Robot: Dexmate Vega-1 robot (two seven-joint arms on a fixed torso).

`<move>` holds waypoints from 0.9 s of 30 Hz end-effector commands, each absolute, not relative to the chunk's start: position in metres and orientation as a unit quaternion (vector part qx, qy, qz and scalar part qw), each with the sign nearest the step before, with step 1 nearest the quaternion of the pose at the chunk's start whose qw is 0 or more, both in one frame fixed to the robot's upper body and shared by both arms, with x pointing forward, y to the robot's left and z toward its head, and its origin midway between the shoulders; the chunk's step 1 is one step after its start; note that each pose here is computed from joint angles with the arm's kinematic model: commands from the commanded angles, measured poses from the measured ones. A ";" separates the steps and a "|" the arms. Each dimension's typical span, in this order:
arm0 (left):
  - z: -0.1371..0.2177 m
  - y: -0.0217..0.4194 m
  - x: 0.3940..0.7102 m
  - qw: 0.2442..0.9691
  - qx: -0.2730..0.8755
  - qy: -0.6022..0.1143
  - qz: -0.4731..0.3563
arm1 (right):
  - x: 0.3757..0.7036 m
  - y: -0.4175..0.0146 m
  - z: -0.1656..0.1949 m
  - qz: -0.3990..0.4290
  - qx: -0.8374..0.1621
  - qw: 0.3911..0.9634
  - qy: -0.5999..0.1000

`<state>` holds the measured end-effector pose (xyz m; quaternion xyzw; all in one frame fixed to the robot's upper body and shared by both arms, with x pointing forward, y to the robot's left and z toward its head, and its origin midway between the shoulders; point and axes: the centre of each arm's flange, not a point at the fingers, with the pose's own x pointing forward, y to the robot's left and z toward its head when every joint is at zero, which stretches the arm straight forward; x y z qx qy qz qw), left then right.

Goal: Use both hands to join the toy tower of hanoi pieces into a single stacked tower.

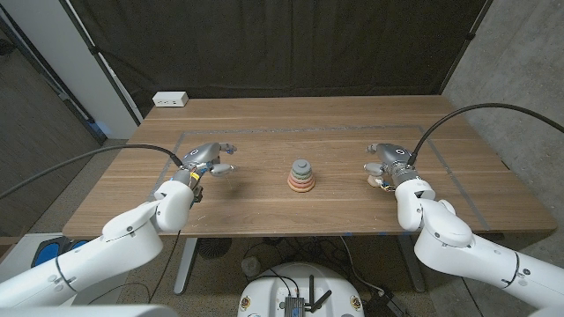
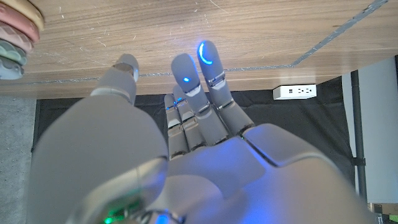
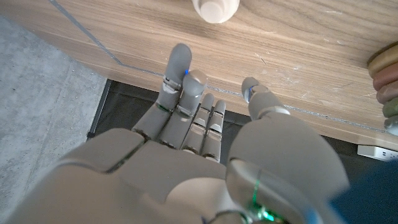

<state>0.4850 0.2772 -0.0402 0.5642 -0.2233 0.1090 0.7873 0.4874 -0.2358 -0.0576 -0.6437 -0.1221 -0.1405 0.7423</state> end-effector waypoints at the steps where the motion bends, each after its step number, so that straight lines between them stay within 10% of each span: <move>1: -0.034 0.277 0.489 0.783 0.570 -0.223 0.108 | 0.488 -0.243 -0.058 -0.129 -0.658 0.737 -0.086; 27: -0.022 0.276 0.493 0.781 0.566 -0.235 0.119 | 0.495 -0.248 -0.060 -0.118 -0.669 0.734 -0.031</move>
